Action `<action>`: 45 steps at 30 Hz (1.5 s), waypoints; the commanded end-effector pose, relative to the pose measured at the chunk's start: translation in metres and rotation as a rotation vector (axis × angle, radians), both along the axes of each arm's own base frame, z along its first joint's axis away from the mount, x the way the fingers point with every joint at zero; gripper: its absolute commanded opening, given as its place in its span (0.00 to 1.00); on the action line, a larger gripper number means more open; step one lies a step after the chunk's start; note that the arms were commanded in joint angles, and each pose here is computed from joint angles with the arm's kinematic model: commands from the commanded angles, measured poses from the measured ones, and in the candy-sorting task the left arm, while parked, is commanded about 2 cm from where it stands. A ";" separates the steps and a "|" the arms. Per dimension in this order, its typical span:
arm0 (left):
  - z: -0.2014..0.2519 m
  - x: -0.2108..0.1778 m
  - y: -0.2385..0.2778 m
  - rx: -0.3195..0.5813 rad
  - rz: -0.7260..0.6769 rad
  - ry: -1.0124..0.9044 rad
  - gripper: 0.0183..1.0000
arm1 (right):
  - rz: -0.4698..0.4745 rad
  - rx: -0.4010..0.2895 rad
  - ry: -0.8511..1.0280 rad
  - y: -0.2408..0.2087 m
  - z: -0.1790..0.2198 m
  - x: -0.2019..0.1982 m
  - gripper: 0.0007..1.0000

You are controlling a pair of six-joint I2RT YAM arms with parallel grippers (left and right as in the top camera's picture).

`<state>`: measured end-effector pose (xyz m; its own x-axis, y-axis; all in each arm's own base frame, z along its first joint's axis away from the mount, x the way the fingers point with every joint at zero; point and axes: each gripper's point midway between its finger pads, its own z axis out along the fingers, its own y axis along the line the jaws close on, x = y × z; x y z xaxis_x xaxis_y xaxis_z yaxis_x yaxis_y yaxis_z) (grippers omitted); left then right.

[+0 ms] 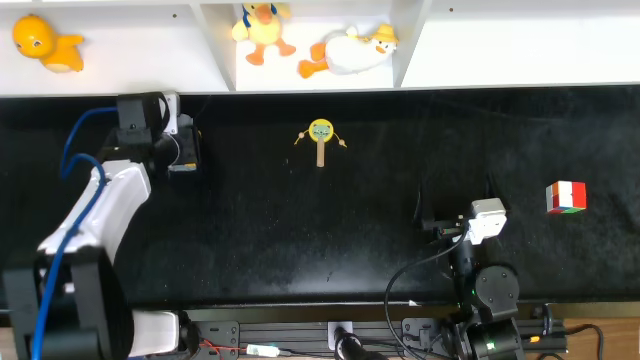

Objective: Store Toys

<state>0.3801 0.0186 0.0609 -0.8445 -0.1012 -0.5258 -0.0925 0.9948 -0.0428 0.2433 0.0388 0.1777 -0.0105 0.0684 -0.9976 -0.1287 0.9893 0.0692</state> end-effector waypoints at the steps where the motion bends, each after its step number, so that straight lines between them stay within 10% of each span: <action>1: 0.064 0.013 0.002 0.011 0.007 -0.163 0.02 | 0.002 -0.003 0.000 0.001 -0.003 0.000 1.00; 45: 0.124 0.108 0.022 0.049 -0.015 -0.489 0.02 | 0.002 -0.003 0.000 0.001 -0.003 0.000 1.00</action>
